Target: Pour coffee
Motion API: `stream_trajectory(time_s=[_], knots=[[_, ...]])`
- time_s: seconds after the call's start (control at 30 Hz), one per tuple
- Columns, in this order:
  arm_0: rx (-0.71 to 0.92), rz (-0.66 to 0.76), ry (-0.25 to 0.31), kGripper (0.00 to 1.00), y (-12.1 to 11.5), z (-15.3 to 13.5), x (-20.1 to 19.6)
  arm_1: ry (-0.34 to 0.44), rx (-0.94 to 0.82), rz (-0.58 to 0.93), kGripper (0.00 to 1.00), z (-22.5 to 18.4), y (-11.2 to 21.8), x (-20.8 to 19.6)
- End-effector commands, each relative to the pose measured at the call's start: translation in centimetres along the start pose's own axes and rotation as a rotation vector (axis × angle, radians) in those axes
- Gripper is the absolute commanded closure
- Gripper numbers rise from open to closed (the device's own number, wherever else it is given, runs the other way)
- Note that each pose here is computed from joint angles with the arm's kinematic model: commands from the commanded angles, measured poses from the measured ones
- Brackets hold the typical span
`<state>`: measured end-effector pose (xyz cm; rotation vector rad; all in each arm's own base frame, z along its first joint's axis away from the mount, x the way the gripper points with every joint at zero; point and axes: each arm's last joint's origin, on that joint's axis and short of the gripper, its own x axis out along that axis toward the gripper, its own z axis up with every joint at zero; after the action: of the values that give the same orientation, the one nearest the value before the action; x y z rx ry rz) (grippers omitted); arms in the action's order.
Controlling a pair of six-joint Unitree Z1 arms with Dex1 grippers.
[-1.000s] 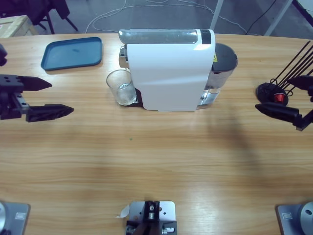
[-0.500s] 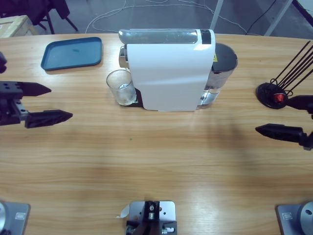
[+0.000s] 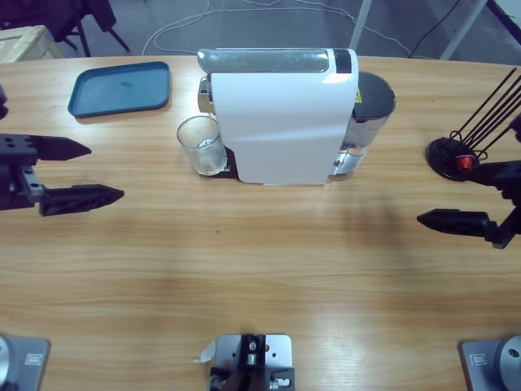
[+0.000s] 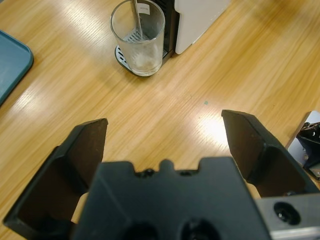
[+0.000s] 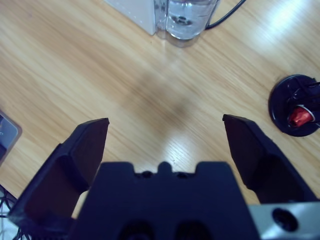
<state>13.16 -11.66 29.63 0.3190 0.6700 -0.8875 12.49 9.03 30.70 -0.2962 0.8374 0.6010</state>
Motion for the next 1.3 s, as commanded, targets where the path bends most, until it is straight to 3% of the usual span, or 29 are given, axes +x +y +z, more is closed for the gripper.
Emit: stream_trajectory(time_s=[0.03, 0.3, 0.83, 1.2, 1.3], knots=[[-0.007, -0.014, 0.041, 0.0, -0.4, -1.5, -0.1, -0.028, 0.009, 0.004, 0.0, -1.2, 0.2, -0.4], [-0.014, -0.018, 0.084, 0.0, -0.1, -1.5, 1.2, -0.054, 0.011, -0.008, 0.0, -1.6, 0.1, -0.5], [-0.001, -0.003, 0.012, 0.0, 0.1, 0.5, 0.3, -0.072, 0.018, -0.007, 0.0, -1.9, 0.2, -0.7], [0.001, -0.018, 0.029, 0.0, 0.0, 0.2, 0.6, -0.073, 0.018, -0.01, 0.0, -2.0, 0.1, -0.6], [0.076, -0.037, 0.027, 0.0, -0.1, 0.1, 0.5, -0.072, 0.018, -0.01, 0.0, -2.0, 0.1, -0.6]])
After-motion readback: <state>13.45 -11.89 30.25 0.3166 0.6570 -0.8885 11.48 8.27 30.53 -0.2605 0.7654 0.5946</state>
